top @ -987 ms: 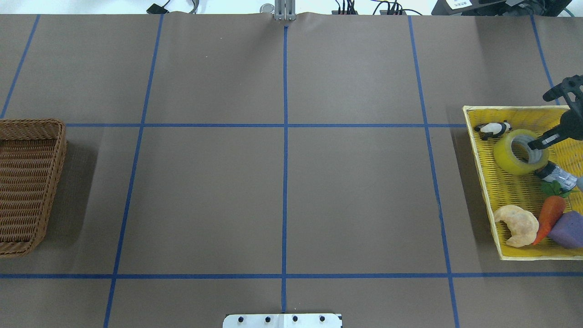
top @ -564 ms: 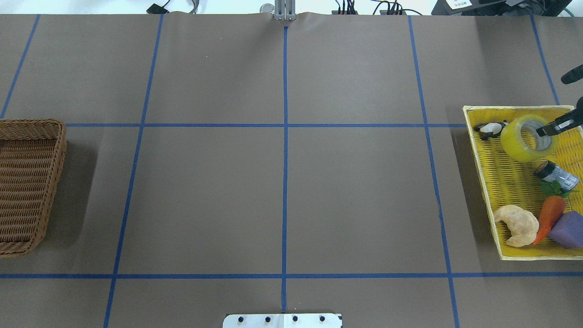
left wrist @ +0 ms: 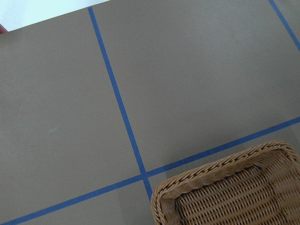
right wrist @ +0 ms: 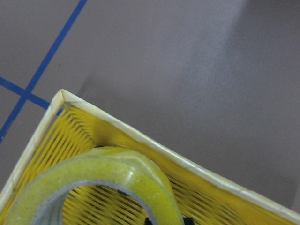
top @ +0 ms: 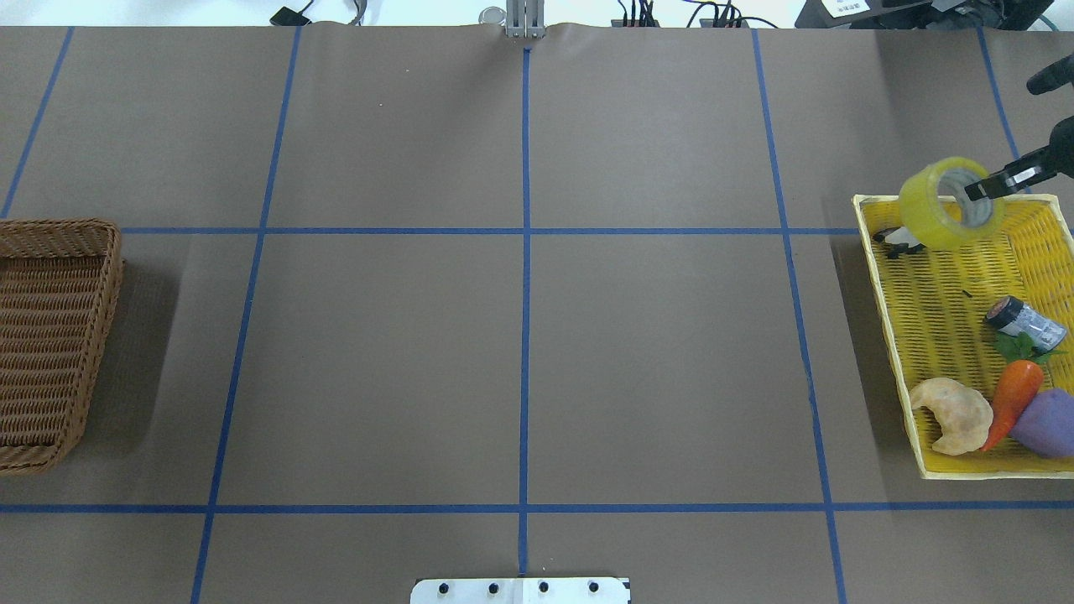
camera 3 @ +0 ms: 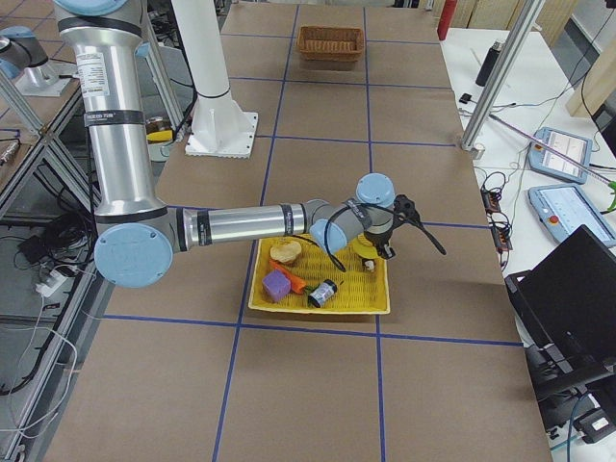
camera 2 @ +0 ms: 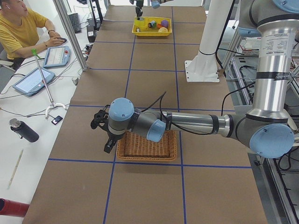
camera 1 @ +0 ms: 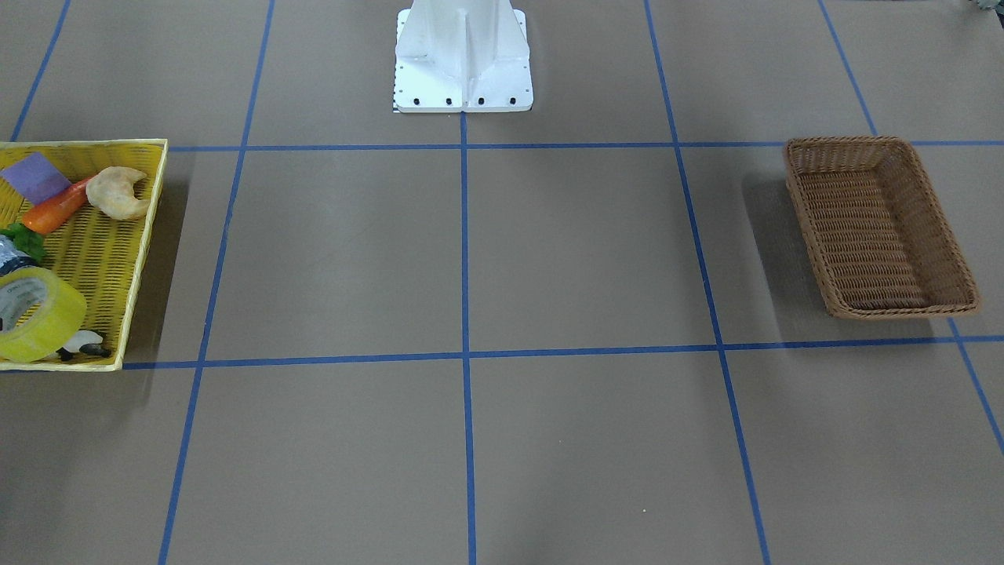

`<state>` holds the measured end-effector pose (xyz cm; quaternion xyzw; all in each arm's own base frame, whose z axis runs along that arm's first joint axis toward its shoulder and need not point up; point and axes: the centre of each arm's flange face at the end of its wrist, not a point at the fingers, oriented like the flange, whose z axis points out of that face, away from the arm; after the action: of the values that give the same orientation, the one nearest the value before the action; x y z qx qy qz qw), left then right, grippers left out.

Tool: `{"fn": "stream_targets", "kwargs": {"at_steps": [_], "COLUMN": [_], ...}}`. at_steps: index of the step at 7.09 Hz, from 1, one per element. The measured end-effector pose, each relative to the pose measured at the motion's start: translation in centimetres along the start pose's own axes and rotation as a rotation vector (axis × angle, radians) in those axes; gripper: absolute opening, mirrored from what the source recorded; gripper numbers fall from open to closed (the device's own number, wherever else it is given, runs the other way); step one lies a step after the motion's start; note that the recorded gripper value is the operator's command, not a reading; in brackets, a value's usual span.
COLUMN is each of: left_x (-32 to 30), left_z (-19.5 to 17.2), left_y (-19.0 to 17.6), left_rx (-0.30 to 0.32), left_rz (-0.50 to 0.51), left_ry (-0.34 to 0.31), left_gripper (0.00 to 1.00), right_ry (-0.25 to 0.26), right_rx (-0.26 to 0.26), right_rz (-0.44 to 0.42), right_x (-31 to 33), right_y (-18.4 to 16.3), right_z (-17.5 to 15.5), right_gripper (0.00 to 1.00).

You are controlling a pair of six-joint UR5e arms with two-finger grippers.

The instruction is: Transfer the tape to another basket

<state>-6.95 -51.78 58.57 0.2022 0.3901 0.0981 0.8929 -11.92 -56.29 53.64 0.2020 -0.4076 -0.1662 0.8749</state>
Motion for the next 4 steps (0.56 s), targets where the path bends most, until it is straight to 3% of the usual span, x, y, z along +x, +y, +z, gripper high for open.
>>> {"fn": "stream_targets", "kwargs": {"at_steps": [4], "left_x": [0.7], "left_z": [-0.5], "left_y": [-0.6], "left_rx": [0.023], "left_rz": [0.028], "left_ry": [0.006], "left_gripper": [0.99], "right_ry": [-0.046], "right_rx": [0.064], "right_rz": [0.0], "right_x": [-7.7], "right_y": [-7.2], "right_z": [0.1], "right_gripper": [0.0]}}
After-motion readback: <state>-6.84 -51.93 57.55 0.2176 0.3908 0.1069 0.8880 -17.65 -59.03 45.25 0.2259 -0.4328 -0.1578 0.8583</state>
